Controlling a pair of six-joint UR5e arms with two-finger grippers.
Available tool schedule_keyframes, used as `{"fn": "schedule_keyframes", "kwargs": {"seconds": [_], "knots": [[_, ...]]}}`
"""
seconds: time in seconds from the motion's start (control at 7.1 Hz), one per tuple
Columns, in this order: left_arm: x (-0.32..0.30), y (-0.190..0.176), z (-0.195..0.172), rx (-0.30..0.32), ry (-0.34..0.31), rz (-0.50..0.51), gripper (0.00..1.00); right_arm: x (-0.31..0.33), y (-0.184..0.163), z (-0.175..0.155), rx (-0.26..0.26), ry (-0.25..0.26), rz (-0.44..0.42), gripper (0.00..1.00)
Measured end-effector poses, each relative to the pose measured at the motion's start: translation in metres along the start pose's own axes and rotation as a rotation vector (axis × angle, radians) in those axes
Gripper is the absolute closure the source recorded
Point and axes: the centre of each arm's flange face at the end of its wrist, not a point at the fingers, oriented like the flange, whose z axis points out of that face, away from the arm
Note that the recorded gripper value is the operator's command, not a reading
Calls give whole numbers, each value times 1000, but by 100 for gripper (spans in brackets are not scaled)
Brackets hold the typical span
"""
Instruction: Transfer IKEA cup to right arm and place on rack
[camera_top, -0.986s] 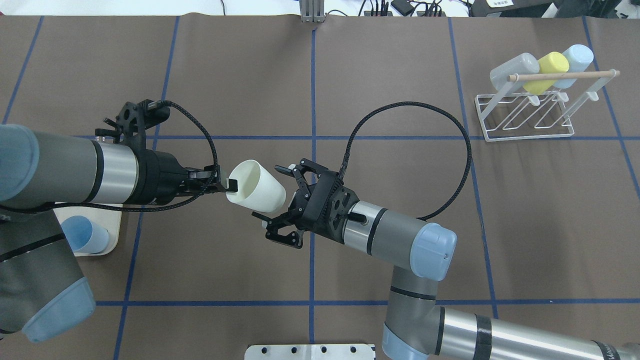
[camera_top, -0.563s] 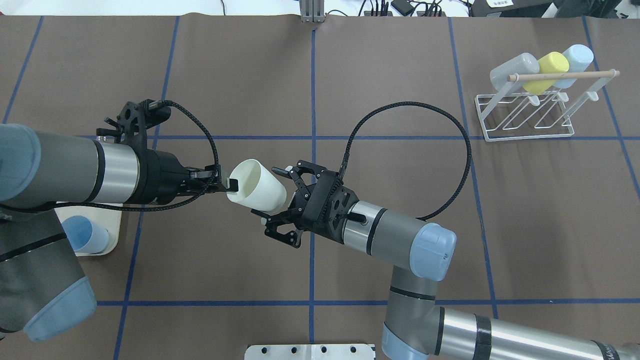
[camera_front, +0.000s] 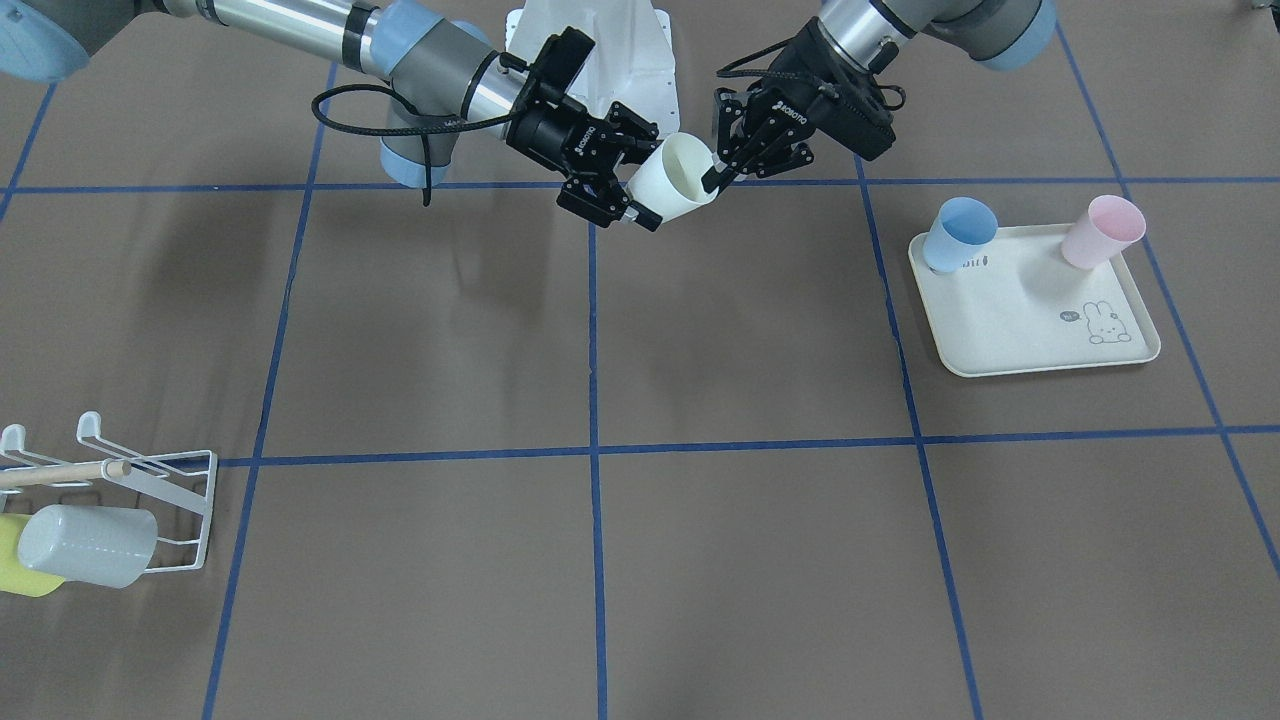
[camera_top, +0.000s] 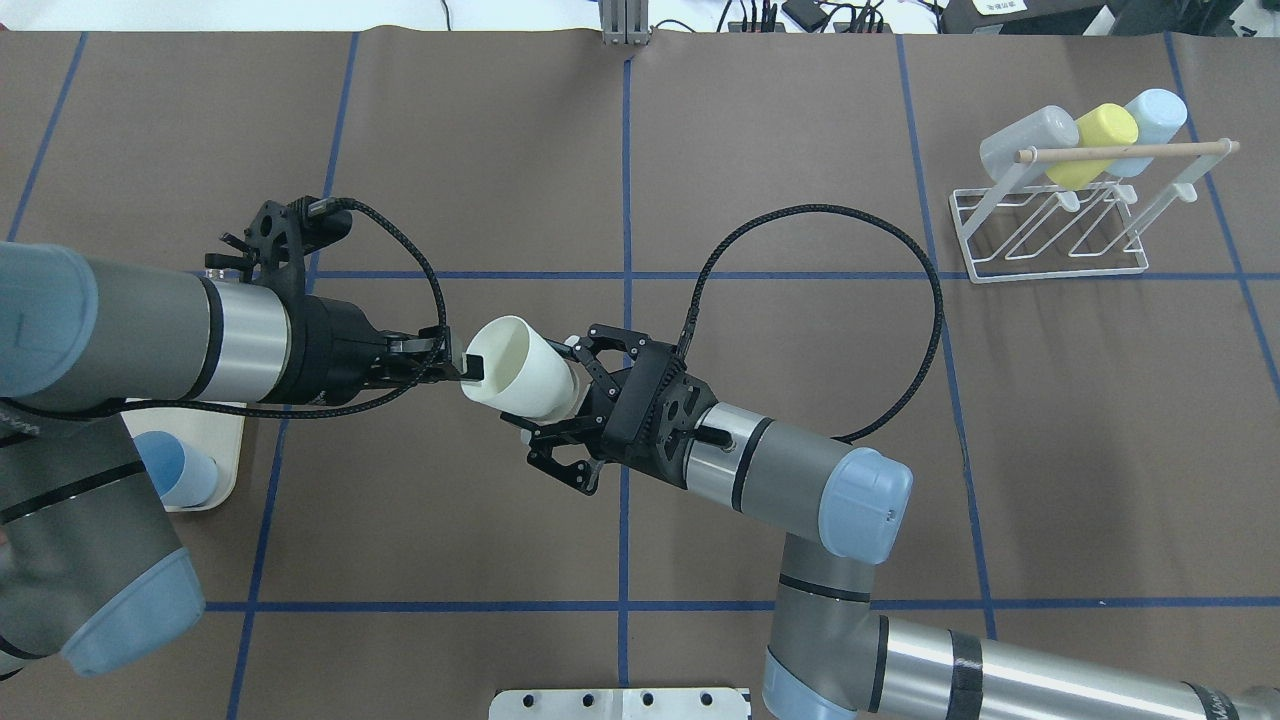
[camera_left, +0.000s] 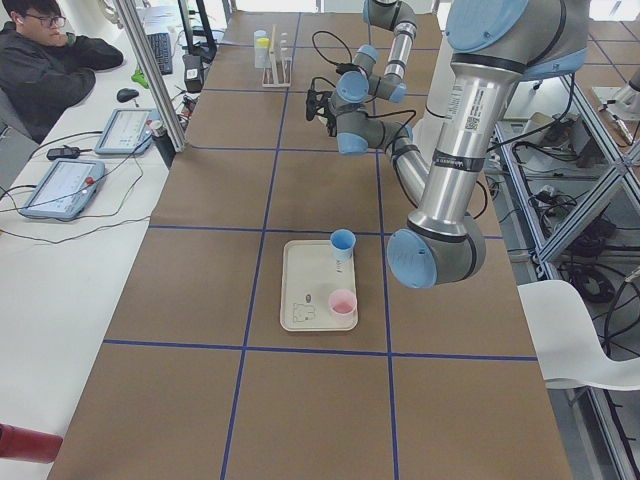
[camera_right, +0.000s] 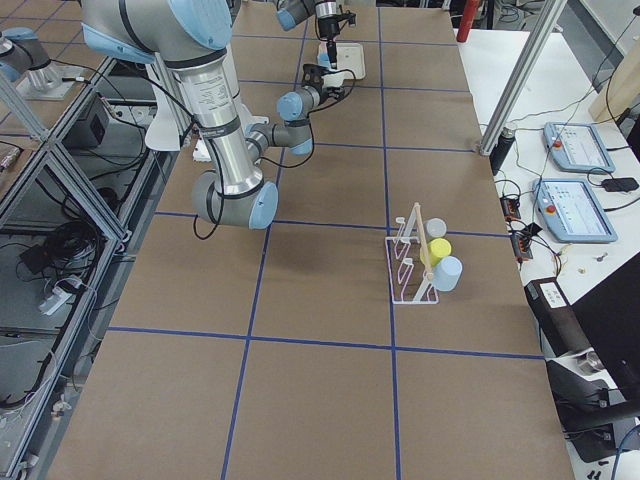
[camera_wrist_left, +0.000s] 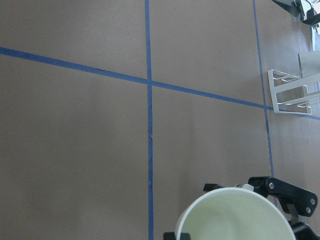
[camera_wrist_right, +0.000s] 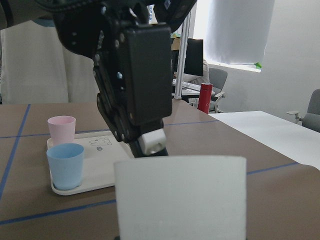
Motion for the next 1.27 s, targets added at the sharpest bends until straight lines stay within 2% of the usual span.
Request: {"fn": "schedule_keyframes", "kwargs": {"seconds": [0.14,0.28,0.42,0.56,0.7,0.84,0.99,1.13,1.27], "knots": [[0,0,0,-1,2,2,0,0,0,0,1,4,2,72],[1,0,-1,0,4,4,0,1,-1,0,2,8,6,76],[1,-1,-2,4,5,6,0,2,-1,0,-4,12,6,64],[-1,-3,-5,9,2,8,0,6,1,0,-22,19,2,58],[-7,-7,-9,18,-10,15,0,14,7,1,-71,36,-11,61],[-22,-11,-15,29,-37,36,0,24,9,4,-146,62,-29,74],[-47,-15,-27,40,-79,75,0,29,3,5,-230,86,-45,83],[-76,-19,-43,53,-131,122,0,32,-13,4,-331,115,-63,83],[-110,-26,-64,70,-194,180,0,41,-36,-2,-460,161,-87,83]]}}
